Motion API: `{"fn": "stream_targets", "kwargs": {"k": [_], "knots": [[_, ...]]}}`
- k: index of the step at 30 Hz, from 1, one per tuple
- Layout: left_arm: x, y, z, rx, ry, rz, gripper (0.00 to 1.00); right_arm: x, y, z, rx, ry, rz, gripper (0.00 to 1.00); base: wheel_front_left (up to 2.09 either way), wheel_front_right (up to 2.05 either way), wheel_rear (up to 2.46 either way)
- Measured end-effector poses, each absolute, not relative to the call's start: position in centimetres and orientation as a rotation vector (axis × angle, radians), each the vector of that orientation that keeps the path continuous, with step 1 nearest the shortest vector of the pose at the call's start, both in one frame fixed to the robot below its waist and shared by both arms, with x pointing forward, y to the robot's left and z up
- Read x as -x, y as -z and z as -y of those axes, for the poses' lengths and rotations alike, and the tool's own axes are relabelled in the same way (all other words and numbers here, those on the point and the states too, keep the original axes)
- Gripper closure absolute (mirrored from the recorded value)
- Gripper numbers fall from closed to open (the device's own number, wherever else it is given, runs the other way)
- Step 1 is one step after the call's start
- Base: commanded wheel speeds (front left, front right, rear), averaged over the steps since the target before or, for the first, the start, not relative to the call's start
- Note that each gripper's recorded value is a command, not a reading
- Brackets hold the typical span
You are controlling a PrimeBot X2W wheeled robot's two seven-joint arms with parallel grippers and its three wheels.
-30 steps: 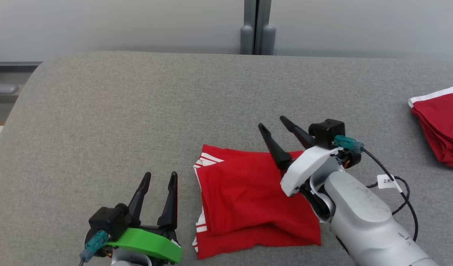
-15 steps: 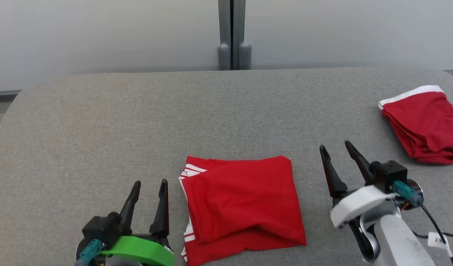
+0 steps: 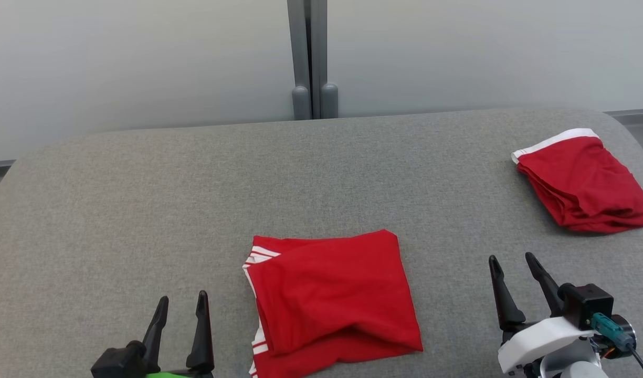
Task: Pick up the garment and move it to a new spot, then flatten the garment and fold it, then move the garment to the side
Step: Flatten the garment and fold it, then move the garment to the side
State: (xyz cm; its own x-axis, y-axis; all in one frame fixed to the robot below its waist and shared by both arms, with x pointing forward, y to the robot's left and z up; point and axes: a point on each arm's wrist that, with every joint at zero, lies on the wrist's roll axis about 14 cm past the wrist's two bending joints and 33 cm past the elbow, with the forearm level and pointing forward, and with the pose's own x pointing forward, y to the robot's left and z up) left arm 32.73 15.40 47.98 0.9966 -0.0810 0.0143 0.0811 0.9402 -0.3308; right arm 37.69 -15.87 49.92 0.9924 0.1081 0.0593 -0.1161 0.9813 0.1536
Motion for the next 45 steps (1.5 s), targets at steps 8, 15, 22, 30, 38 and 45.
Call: {"fn": "stream_targets", "kwargs": {"k": [8,15,22,30,38,45], "knots": [[-32.5,-47.6,-15.8,0.337,0.069,-0.011,0.0,-37.7,-49.6,15.9,-0.148,-0.113,0.043,0.0,0.0,0.0,0.0],[-32.4,-47.4,-15.7,0.339,0.068,-0.014,0.0,-37.8,-49.2,15.6,-0.142,-0.122,0.029,0.0,0.0,0.0,0.0],[-32.5,-47.3,-15.7,0.34,0.068,-0.02,0.0,-39.3,-49.6,13.5,-0.098,-0.189,0.012,0.0,0.0,0.0,0.0],[-33.0,-47.0,-16.0,0.353,0.049,-0.031,0.0,-41.8,-48.4,8.5,-0.012,-0.336,-0.162,0.0,0.0,0.0,0.0],[-32.8,-46.1,-17.5,0.375,-0.017,-0.052,0.0,-41.1,-42.7,5.5,-0.005,-0.425,-0.455,0.0,0.0,0.0,0.0],[-33.0,-45.6,-18.3,0.377,-0.052,-0.066,0.0,-40.5,-39.9,3.7,-0.013,-0.481,-0.6,0.0,0.0,0.0,0.0]]}}
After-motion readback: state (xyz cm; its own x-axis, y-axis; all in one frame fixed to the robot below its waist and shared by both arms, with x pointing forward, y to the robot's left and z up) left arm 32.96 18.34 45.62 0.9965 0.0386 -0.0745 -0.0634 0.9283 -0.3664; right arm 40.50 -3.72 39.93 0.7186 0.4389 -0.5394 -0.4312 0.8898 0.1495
